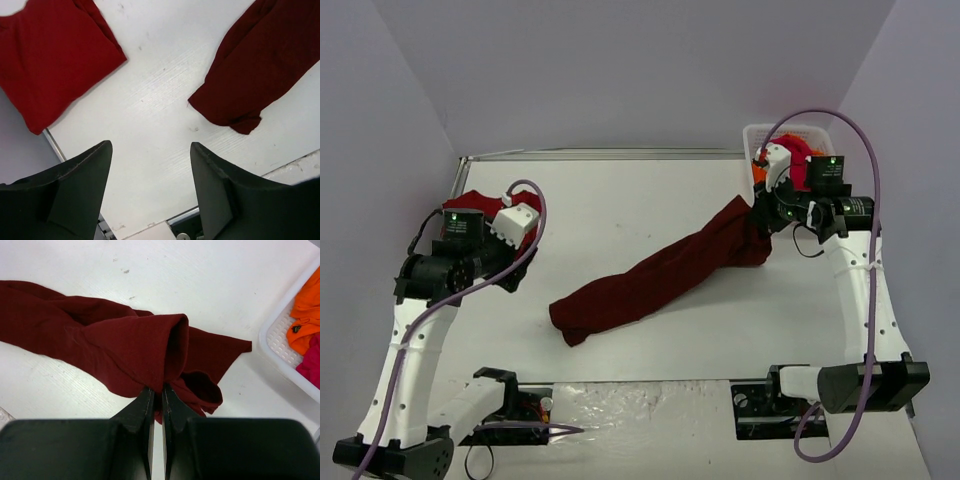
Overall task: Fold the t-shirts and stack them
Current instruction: Flatten out the tshirt
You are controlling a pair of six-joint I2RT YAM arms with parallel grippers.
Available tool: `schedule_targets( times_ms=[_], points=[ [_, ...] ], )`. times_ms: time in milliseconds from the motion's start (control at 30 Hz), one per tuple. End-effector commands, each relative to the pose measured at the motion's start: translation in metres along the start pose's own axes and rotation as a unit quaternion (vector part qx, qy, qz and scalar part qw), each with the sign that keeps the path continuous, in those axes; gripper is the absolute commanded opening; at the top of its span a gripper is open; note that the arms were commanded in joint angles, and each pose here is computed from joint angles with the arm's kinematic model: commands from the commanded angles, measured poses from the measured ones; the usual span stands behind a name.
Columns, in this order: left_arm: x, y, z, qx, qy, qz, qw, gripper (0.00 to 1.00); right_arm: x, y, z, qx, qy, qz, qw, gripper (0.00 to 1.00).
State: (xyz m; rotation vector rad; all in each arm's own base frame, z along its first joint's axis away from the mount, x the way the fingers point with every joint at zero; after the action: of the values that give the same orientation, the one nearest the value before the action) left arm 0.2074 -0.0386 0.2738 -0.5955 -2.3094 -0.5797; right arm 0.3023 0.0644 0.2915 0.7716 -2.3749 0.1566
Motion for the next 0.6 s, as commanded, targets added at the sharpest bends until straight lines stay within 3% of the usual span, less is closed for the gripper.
schedule_targets(
  times_ms=[0, 133, 233, 433, 567],
  points=[
    [-0.006, 0.000, 0.003, -0.013, 0.009, 0.007, 1.000, 0.63, -0.009, -0.003, -0.005, -0.001, -0.012, -0.010, 1.000, 0.00],
    [-0.028, -0.007, 0.012, -0.011, 0.024, 0.038, 0.999, 0.64, -0.022, -0.009, 0.002, -0.010, 0.002, -0.011, 1.000, 0.00],
    [-0.041, -0.028, 0.012, -0.011, 0.017, 0.113, 0.993, 0.59, -0.031, -0.017, 0.010, -0.014, 0.017, -0.001, 1.000, 0.00],
    [-0.071, -0.057, 0.009, 0.000, 0.032, 0.246, 0.969, 0.47, -0.046, -0.023, 0.017, -0.023, 0.034, -0.008, 0.999, 0.00],
    [-0.104, -0.065, 0.016, 0.033, 0.077, 0.312, 0.946, 0.44, -0.052, -0.025, 0.018, -0.027, 0.038, -0.010, 0.999, 0.00]
  ],
)
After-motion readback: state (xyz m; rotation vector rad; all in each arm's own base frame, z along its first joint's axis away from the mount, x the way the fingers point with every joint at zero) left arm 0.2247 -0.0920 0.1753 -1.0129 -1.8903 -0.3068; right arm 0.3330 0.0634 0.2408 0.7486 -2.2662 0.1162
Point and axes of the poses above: each gripper's point midway between its finger pads, its own x axis back along the fingers, its own y axis along the line the jaws close on, z = x × y, the point moved 2 cm from there along x, back along the fingers, and after that the axes turned 5 degrees about -x, right-handed, at the moved point
